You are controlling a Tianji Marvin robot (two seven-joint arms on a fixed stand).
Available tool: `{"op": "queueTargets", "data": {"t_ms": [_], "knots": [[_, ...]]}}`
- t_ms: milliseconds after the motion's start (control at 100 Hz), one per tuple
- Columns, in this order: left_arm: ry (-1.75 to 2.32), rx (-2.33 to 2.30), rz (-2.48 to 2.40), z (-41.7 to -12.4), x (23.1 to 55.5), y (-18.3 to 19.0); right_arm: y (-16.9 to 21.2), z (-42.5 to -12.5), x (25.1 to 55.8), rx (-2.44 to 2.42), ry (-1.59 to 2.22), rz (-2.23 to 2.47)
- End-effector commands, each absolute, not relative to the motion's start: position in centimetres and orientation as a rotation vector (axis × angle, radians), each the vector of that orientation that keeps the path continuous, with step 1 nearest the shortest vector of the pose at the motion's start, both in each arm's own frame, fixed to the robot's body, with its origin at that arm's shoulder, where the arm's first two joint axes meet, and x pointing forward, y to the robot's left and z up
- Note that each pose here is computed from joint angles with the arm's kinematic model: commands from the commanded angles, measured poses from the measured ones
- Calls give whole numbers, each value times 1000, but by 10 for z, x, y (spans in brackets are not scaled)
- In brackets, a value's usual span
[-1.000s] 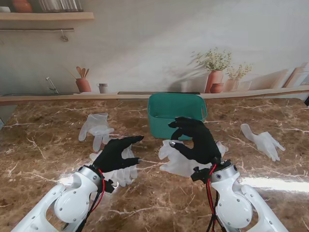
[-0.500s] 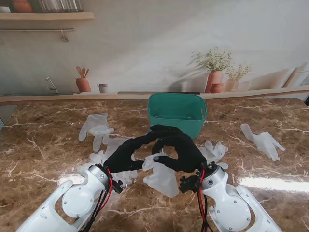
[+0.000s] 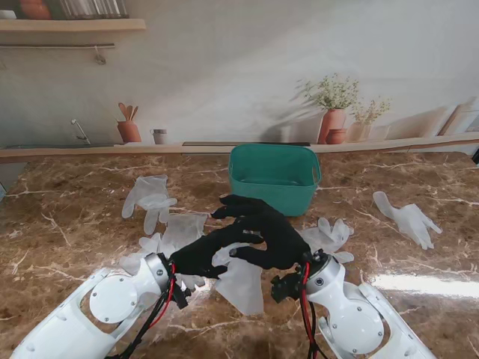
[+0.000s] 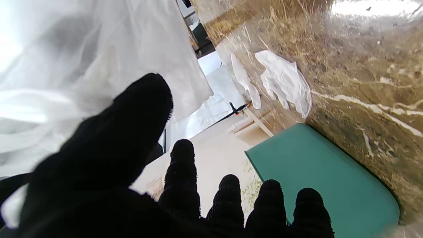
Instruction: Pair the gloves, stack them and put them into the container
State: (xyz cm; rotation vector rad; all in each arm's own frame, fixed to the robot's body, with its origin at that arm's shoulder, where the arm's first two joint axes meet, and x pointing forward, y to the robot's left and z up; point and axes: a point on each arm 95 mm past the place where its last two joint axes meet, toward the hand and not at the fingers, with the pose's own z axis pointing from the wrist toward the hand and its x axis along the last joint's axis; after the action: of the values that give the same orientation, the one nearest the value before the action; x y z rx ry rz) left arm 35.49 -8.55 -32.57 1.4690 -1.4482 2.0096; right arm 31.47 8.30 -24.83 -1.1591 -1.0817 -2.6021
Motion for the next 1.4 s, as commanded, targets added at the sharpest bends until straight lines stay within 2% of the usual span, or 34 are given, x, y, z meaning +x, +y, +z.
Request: {"op": "queueTargets", "data": {"t_ms": [0,370,570,950,1140,1390], "knots": [[-1471,1476,2005,-329,355,-83,83,-253,315,-1186,-1090,-2578],[-1376,1444,1976,-330,353,-89,84,-258,323,-1226,-1066,-2570],[-1334,1500,1948,-332,353,-82,70,-266,332,-1341,-988,-2601],[-1194,1552,1779,-330,347,-80,47,-308,352,-1855,-872,-2538],[-1148,1584,1740,-330,346,-83,34,-323,349,-2088,-939,-2531],[-1021,1672,1776,-329,342,-91,11,-324,330,-2107,-1079,-2755]]}}
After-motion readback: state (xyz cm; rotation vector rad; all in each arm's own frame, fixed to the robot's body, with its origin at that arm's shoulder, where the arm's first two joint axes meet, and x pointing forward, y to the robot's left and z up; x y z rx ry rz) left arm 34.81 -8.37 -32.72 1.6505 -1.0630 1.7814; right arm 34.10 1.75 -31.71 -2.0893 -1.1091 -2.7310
